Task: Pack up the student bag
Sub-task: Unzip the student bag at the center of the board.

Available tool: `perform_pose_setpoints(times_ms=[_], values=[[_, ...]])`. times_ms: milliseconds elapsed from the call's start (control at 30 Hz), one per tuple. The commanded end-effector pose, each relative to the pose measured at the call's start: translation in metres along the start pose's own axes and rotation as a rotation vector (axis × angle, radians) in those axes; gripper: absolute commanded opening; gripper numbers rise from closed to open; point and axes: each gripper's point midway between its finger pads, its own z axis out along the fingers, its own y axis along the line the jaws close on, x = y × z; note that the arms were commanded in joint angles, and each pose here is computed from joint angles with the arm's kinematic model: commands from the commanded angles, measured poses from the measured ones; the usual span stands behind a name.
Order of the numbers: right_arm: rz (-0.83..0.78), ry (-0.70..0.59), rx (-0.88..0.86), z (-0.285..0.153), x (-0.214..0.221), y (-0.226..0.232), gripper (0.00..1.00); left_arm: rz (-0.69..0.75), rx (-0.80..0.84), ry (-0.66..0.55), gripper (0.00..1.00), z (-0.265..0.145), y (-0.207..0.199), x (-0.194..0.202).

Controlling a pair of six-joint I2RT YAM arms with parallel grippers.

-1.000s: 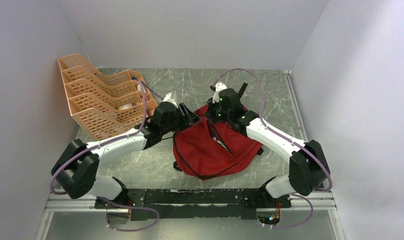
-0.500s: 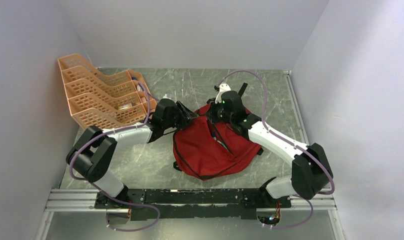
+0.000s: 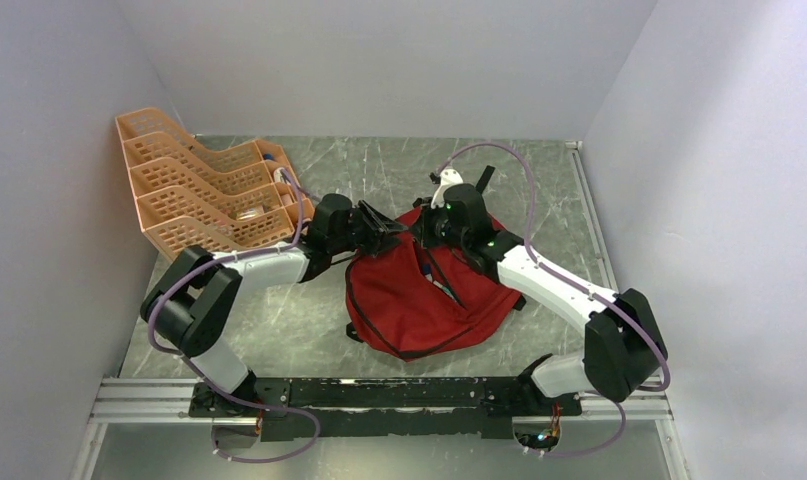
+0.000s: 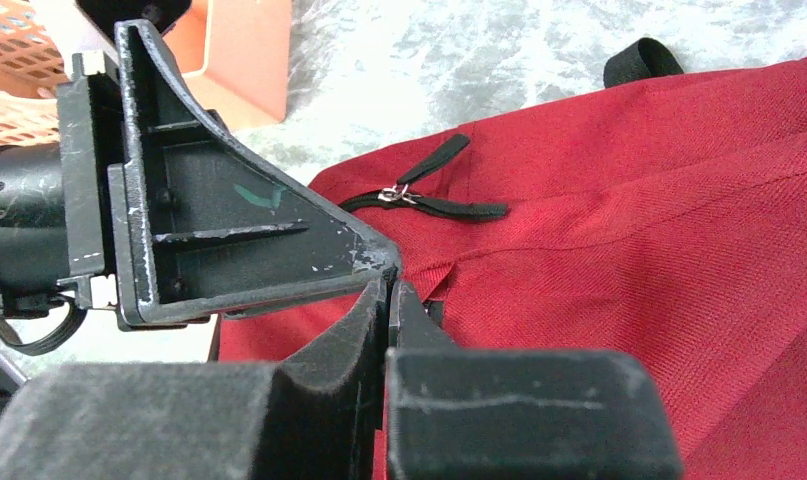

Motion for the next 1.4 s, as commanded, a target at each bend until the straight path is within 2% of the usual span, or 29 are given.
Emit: perform_pose_setpoints(times_ms=[0,300,667,967,1100,1367], values=[[0.011,-0.064,-0.041,-0.005,-0.014,0.009,0.0,-0.045,0.061,0.062,0.47,0.002,-0.018,0.009],[0.004,-0.06,-0.041,-0.005,-0.013,0.009,0.0,-0.06,0.066,0.116,0.45,0.0,-0.017,0.026],[0.002,-0.06,-0.047,-0.006,-0.008,0.009,0.0,-0.102,0.036,0.155,0.44,-0.01,0.002,0.047],[-0.006,-0.058,-0.039,-0.008,-0.007,0.006,0.0,-0.096,0.049,0.161,0.43,-0.011,-0.003,0.049],[-0.011,-0.055,-0.048,-0.009,-0.006,0.008,0.0,-0.09,0.062,0.172,0.35,-0.007,-0.008,0.049],[-0.023,-0.032,-0.065,-0.009,0.002,0.009,0.0,-0.055,0.082,0.182,0.11,0.005,-0.01,0.04]])
